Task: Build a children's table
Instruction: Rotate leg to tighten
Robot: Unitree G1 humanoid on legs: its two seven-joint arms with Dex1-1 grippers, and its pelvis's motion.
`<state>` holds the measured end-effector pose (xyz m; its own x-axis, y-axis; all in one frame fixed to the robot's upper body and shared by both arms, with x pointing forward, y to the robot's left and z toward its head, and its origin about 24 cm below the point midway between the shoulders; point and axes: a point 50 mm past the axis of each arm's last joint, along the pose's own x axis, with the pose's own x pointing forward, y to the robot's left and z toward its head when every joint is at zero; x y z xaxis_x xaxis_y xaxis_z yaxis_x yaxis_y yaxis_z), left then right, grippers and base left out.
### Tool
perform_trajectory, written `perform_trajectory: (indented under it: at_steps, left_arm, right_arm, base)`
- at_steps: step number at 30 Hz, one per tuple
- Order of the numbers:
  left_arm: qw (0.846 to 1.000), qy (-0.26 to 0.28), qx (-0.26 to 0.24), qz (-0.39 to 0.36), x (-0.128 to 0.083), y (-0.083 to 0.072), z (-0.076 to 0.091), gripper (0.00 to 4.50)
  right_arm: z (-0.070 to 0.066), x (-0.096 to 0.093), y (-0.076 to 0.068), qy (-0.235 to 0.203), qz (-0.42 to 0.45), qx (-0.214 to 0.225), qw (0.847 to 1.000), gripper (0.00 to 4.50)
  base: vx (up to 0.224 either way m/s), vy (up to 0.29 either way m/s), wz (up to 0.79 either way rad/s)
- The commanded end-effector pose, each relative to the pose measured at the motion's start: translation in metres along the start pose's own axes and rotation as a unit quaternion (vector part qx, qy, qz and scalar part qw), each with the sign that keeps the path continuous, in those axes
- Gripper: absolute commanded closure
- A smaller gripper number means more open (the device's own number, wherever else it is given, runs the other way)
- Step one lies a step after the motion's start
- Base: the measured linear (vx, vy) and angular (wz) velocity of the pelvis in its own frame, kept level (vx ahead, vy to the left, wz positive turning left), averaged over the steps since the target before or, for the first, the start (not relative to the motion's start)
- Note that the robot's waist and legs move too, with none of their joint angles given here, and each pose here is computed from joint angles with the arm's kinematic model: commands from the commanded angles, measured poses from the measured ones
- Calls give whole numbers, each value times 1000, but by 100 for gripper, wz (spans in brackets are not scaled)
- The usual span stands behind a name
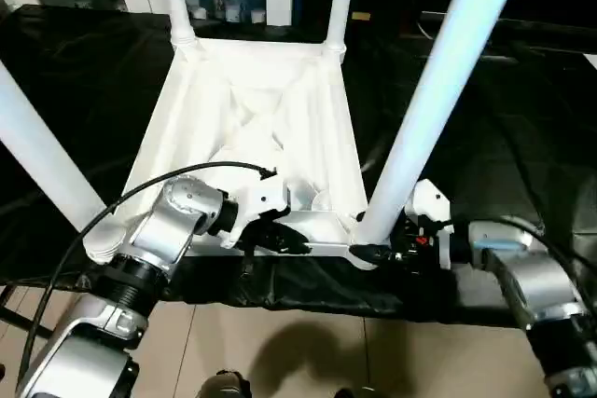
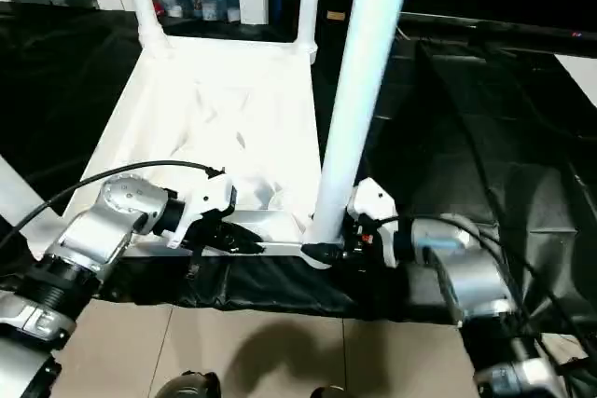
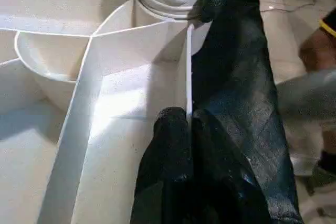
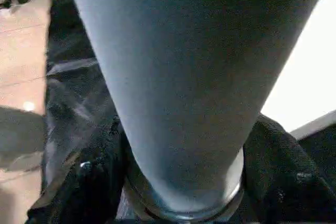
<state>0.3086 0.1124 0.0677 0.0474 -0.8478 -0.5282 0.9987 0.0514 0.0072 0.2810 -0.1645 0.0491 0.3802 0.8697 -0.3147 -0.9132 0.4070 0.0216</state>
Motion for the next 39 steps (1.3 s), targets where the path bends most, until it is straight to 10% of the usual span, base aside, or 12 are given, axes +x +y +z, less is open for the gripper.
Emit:
perform_trajectory:
  at_steps: [1, 14, 20, 39]
  left_arm:
    - [999, -29, 13, -12, 27, -7, 13, 450]
    - [989, -94, -21, 110, 81, -11, 45, 450]
    - [989, -94, -13, 110, 81, -12, 46, 450]
    - [999, -26, 22, -31, 32, -19, 13, 450]
  right_arm:
    - [5, 24, 15, -28, 18, -6, 999, 183]
    - [-6, 68, 10, -69, -285, 115, 949, 183]
    - [5, 68, 8, -105, -299, 117, 941, 93]
    - [6, 14, 14, -37, -43, 16, 998, 18]
  base:
    - [0, 0, 0]
    - [0, 0, 0]
    - [0, 0, 0]
    - [0, 0, 0]
